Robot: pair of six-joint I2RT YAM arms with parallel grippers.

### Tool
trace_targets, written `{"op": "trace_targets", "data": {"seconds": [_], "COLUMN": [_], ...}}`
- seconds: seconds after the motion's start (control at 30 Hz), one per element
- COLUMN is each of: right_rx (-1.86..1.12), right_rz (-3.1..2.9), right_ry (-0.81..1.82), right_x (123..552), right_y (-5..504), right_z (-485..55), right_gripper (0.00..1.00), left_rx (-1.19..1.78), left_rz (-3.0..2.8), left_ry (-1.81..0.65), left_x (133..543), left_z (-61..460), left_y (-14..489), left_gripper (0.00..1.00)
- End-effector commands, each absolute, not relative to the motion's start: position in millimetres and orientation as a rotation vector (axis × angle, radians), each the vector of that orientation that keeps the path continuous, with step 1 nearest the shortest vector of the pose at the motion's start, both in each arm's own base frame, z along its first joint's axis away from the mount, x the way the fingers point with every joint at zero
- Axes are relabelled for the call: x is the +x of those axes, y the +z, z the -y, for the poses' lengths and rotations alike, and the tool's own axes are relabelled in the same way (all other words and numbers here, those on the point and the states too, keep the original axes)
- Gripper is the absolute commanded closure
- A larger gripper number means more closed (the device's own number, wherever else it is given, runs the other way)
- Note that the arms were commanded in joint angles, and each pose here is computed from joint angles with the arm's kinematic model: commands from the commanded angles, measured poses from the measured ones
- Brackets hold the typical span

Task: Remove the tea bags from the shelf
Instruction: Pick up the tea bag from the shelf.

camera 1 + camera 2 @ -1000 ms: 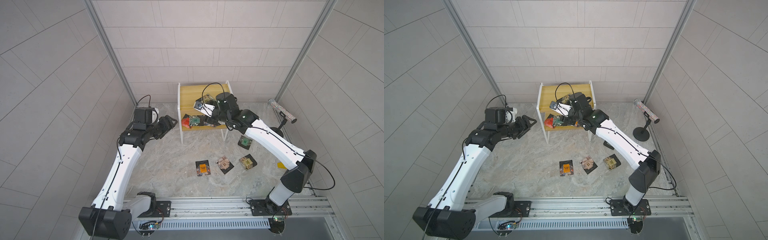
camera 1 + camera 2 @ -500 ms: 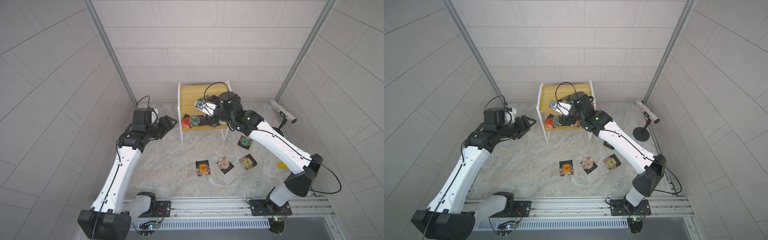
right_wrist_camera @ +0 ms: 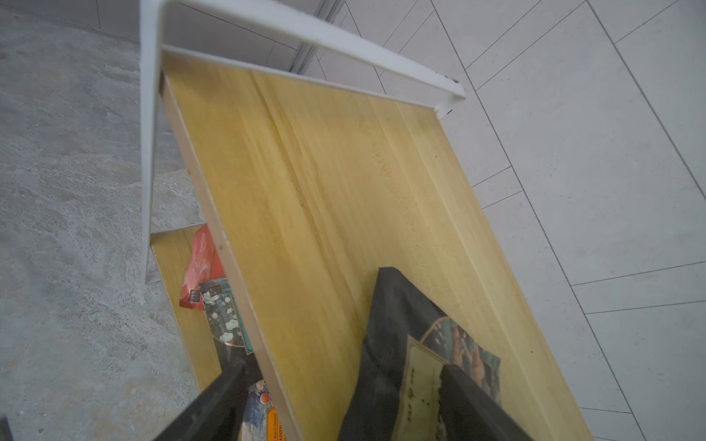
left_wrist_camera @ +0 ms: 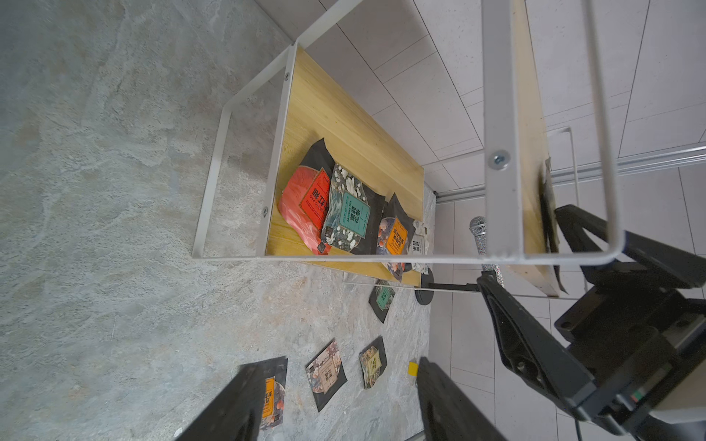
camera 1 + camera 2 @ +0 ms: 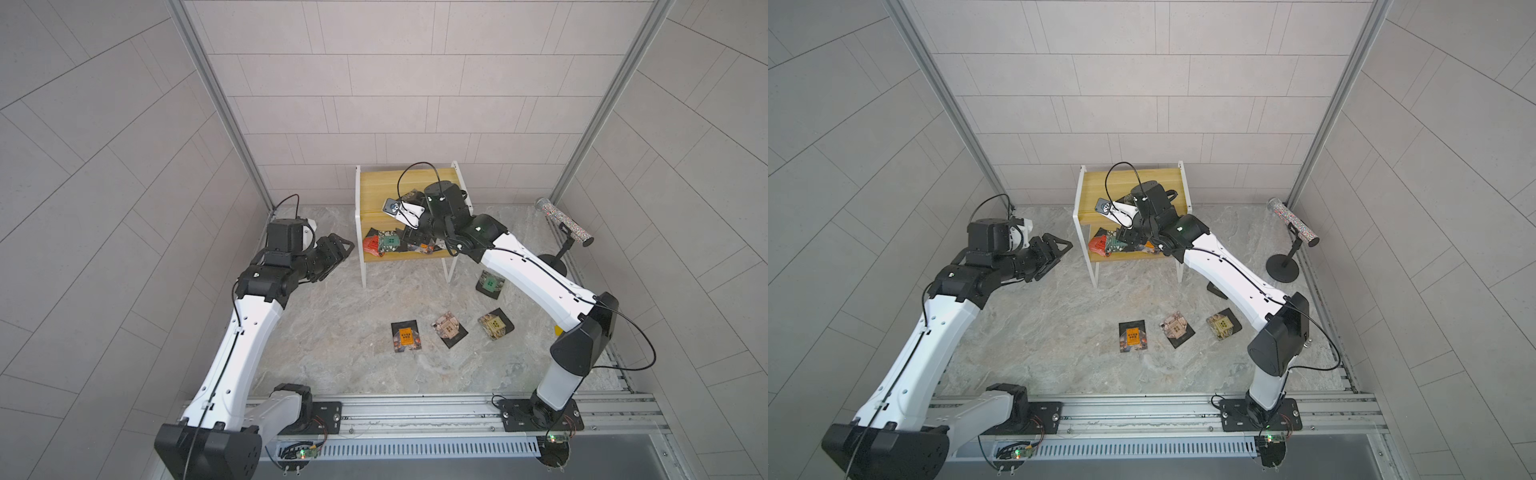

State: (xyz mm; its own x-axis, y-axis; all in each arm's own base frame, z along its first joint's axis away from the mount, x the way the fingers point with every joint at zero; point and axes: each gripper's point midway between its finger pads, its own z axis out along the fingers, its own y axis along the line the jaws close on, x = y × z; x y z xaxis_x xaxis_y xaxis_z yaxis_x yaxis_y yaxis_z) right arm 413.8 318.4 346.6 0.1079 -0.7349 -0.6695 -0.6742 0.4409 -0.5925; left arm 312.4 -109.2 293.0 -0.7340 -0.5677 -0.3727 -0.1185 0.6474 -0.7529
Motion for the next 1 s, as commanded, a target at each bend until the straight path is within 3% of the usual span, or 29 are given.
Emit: {"op": "trace_targets", "data": {"seconds": [0.0, 0.97], "right_rx": [-1.246, -1.258], "right_rz": [-1.603, -1.546], "right_ry": [-0.059, -0.027], "right_x": [409.4, 363.7], "right_y": [354.6, 380.2], "right_z": [-314.2, -301.5], "right_gripper": [0.27, 0.69], "left_rx": [-0.518, -0.546], "left_rz": [-2.249, -2.251], "left_ry": [-0.976, -1.015], "left_x": [310.9, 321.2], "left_z": [109.4, 113.8], "left_y": [295.3, 287.1], "left_gripper": [0.3, 0.31]}}
